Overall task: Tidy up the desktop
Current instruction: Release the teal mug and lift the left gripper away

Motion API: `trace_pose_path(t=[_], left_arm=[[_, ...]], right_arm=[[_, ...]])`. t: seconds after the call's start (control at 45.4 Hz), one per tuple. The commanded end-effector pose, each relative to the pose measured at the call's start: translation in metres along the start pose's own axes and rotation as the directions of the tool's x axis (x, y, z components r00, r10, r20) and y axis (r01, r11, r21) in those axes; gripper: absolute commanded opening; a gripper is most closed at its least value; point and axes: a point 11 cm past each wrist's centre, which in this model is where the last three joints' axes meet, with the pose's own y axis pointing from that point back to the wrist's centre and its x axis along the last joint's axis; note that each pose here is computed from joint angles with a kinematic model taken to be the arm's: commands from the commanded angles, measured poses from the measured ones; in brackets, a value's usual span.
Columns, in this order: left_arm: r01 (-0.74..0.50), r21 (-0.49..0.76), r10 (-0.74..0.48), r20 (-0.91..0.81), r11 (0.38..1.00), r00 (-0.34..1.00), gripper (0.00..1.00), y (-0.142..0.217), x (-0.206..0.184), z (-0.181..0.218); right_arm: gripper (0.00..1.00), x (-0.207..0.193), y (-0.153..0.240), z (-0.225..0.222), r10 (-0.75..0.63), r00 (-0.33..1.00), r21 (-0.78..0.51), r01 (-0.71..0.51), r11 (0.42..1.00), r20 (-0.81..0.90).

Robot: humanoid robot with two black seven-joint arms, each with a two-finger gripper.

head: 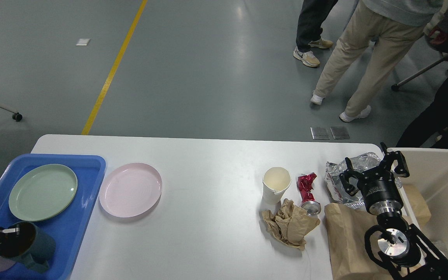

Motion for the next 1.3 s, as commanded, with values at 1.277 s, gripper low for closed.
trace_pose_path(t=[1.277], left_arm=[[-0.069,-0.058,0.076,0.12,0.996,0.99,0.92,0.162,-0.01,0.1]], right_arm=[[1.0,0.0,0.0,0.0,0.0,1.0,0.0,0.0,1.0,0.0]])
